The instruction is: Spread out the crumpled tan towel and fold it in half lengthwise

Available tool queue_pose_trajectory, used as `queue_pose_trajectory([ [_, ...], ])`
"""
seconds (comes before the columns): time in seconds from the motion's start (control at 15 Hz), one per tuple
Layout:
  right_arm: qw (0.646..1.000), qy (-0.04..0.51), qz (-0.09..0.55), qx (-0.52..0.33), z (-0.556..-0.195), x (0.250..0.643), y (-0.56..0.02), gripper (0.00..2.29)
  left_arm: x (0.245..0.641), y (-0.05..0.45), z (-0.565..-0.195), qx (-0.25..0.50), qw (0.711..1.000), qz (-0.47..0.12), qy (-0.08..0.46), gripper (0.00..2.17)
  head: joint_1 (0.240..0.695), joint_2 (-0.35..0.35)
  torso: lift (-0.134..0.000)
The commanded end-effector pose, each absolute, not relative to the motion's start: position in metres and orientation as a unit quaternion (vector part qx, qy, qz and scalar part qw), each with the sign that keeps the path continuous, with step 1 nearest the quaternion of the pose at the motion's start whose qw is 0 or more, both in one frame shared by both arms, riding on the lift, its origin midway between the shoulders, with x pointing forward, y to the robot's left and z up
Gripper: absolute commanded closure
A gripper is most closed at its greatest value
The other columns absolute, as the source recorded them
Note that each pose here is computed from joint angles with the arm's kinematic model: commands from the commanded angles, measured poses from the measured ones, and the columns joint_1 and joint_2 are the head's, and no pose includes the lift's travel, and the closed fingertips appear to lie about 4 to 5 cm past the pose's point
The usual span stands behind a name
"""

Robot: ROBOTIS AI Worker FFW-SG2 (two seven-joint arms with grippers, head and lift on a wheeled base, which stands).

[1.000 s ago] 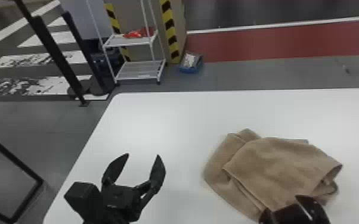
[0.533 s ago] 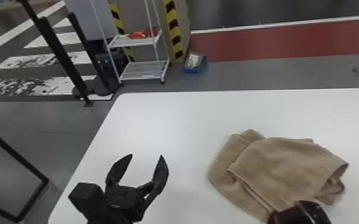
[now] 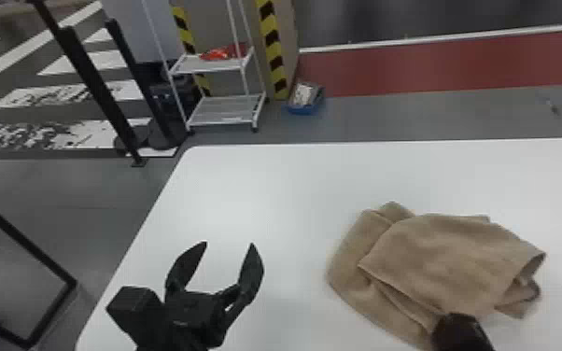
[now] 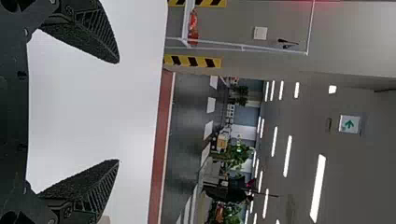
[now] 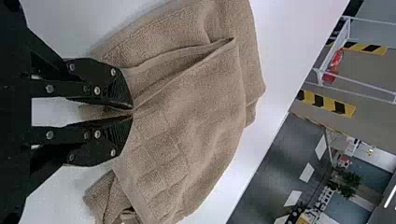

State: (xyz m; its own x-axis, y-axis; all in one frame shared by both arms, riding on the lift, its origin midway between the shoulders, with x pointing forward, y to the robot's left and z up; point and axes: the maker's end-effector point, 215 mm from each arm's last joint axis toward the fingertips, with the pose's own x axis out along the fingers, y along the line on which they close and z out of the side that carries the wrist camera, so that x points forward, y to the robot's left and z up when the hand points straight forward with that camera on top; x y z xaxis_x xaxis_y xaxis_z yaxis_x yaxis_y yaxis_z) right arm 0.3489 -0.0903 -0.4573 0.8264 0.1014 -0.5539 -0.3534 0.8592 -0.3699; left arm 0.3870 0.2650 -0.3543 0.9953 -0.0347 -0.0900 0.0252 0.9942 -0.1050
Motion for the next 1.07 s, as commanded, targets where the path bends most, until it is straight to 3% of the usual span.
queue_pose_trajectory([
  [0.0, 0.926, 0.268, 0.121, -0.235, -0.457, 0.349, -0.092, 1.39, 0.387, 0.265, -0.354, -0.052, 0.998, -0.015, 0.046, 0.13, 0.695, 0.268, -0.125],
  [0.2, 0.933, 0.248, 0.113, -0.234, -0.444, 0.356, -0.092, 1.54, 0.387, 0.265, -0.354, -0.051, 0.998, -0.016, 0.046, 0.13, 0.695, 0.264, -0.125],
  [0.4, 0.954, 0.188, 0.096, -0.213, -0.394, 0.37, -0.101, 1.54, 0.387, 0.264, -0.352, -0.05, 0.998, -0.02, 0.044, 0.13, 0.695, 0.26, -0.125],
  [0.6, 0.965, 0.163, 0.068, -0.194, -0.36, 0.371, -0.131, 1.54, 0.389, 0.251, -0.349, -0.053, 0.997, -0.045, 0.04, 0.14, 0.695, 0.237, -0.125],
  [0.8, 0.966, 0.164, 0.041, -0.193, -0.351, 0.365, -0.163, 1.54, 0.39, 0.225, -0.346, -0.055, 0.993, -0.101, 0.039, 0.15, 0.695, 0.162, -0.125],
  [1.0, 0.961, 0.191, 0.017, -0.201, -0.366, 0.354, -0.198, 1.54, 0.395, 0.192, -0.377, -0.058, 0.98, -0.167, 0.087, 0.17, 0.695, 0.089, -0.125],
])
